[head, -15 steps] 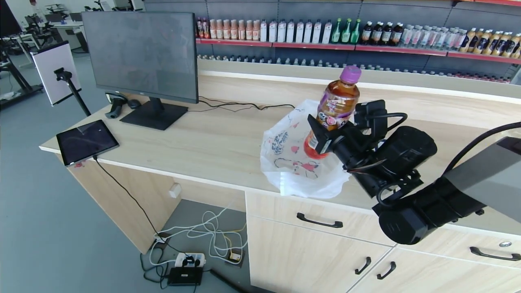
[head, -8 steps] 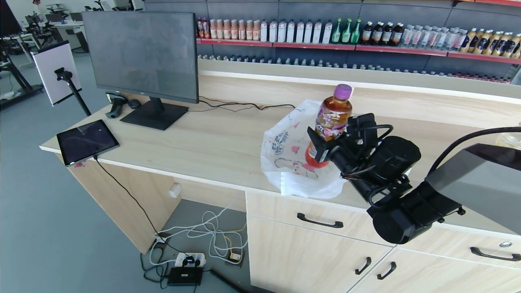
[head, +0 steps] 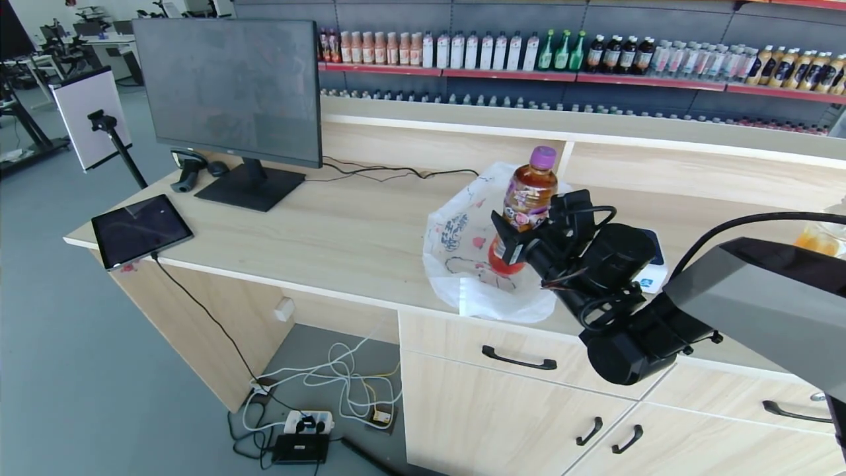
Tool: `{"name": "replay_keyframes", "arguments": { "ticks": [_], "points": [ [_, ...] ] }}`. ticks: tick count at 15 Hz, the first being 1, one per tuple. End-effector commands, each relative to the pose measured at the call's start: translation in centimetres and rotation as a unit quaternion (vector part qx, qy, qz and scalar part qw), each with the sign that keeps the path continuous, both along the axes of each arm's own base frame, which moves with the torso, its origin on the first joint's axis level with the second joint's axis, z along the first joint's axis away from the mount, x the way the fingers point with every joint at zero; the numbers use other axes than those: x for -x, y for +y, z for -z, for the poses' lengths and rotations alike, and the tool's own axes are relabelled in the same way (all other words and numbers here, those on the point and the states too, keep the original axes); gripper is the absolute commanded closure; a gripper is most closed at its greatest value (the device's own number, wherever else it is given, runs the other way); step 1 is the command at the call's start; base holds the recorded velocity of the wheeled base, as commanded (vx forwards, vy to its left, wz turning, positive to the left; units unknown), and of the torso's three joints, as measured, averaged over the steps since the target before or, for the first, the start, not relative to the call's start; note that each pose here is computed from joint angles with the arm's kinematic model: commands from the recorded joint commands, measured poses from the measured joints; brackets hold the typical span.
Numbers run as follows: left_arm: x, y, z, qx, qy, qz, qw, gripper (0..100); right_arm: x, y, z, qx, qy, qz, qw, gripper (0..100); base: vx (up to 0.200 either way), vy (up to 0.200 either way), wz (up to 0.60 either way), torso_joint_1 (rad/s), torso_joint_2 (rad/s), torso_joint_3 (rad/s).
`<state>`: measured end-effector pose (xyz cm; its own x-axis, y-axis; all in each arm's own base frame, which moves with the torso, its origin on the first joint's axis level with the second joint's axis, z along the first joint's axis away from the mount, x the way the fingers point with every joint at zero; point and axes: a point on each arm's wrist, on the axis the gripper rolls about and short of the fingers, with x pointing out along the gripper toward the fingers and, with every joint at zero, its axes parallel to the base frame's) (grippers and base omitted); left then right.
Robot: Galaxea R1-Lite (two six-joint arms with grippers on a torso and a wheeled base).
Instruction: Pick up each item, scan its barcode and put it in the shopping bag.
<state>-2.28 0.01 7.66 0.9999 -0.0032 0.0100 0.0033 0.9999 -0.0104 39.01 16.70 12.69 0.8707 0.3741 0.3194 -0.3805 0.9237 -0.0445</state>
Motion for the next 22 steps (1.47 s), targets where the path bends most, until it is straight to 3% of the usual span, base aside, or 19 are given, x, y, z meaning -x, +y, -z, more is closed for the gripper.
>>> {"name": "replay_keyframes", "arguments": {
  "ticks": [1,22],
  "points": [
    [0.0,0.0,0.0,0.0,0.0,0.0,1.0,0,-0.4,0.3,0.0,-0.001,-0.001,-0.001,1.0,100,0.0,0.0,0.0,0.0,0.0,0.0],
    [0.0,0.0,0.0,0.0,0.0,0.0,1.0,0,-4.1,1.9,2.5,0.022,0.05,-0.003,0.999,100,0.0,0.0,0.0,0.0,0.0,0.0]
  ]
}}
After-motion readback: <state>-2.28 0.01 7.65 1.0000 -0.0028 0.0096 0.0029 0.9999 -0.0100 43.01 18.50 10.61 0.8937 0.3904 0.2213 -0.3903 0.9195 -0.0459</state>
